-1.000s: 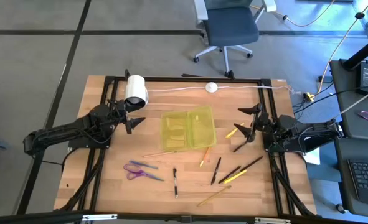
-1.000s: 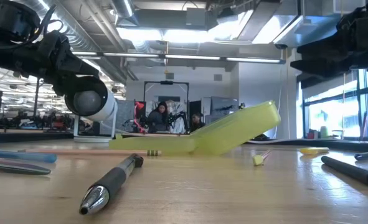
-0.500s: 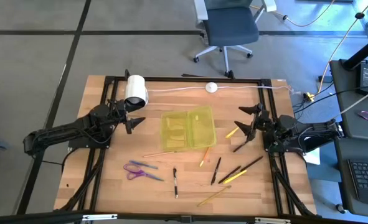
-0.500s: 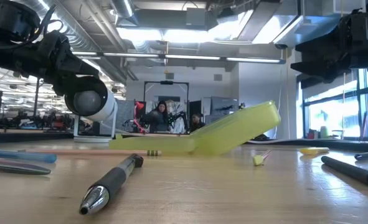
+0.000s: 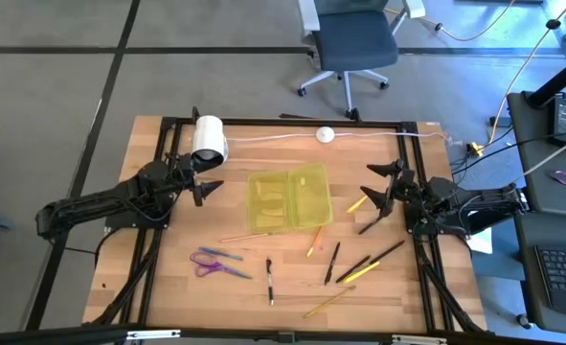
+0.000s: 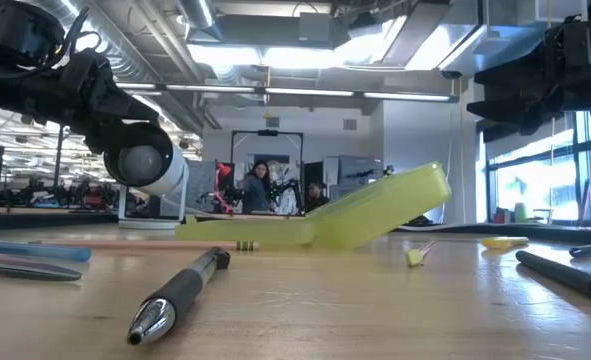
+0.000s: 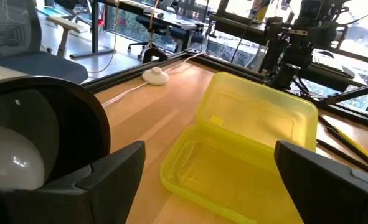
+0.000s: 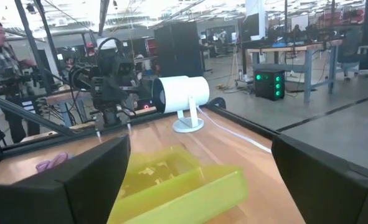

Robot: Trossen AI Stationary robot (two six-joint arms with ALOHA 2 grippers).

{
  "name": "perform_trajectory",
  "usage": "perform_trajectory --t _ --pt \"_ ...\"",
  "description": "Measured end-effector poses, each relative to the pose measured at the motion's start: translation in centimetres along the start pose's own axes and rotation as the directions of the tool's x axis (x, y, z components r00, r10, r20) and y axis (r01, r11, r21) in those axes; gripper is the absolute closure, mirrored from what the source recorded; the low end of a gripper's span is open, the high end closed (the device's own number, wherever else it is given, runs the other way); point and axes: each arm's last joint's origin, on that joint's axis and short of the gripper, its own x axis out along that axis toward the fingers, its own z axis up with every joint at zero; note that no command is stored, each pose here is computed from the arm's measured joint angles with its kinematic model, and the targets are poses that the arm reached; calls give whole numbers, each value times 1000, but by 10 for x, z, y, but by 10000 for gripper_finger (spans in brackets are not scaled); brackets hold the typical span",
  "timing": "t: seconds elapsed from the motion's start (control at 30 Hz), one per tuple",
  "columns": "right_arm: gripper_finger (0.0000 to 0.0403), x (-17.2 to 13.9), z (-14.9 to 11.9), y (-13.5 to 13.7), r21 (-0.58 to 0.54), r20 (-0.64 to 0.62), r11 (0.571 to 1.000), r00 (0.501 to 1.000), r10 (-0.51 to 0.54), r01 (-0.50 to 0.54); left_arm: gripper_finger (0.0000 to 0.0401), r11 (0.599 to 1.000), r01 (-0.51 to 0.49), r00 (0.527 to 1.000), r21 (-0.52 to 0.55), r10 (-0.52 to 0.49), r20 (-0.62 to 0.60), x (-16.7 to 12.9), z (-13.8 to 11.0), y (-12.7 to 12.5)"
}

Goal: Pick & place school supplies into a supply box
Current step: Put the pink pencil into the yellow supply box

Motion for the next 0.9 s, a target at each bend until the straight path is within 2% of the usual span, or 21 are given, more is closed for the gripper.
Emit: perform_trajectory --t 0.3,0.47,0.6,0.7,0.77,0.9 --pt "10 0 0 0 1 0 1000 1000 0 0 53 1000 -9 1000 0 9 2 0 0 0" --pt "10 0 0 0 3 0 1000 1000 0 0 53 999 -50 999 -16 50 14 0 0 1" --pt "10 0 0 0 4 0 1000 1000 0 0 53 1000 -10 999 -17 10 36 0 3 0" --pt "10 0 0 0 2 0 1000 1000 0 0 53 997 80 992 1 -79 101 -2 16 -6" --pt "10 0 0 0 2 0 1000 1000 0 0 53 995 100 989 26 -102 107 -4 29 -10" --pt "10 0 0 0 2 0 1000 1000 0 0 53 990 77 997 116 -76 -14 -4 55 -18"
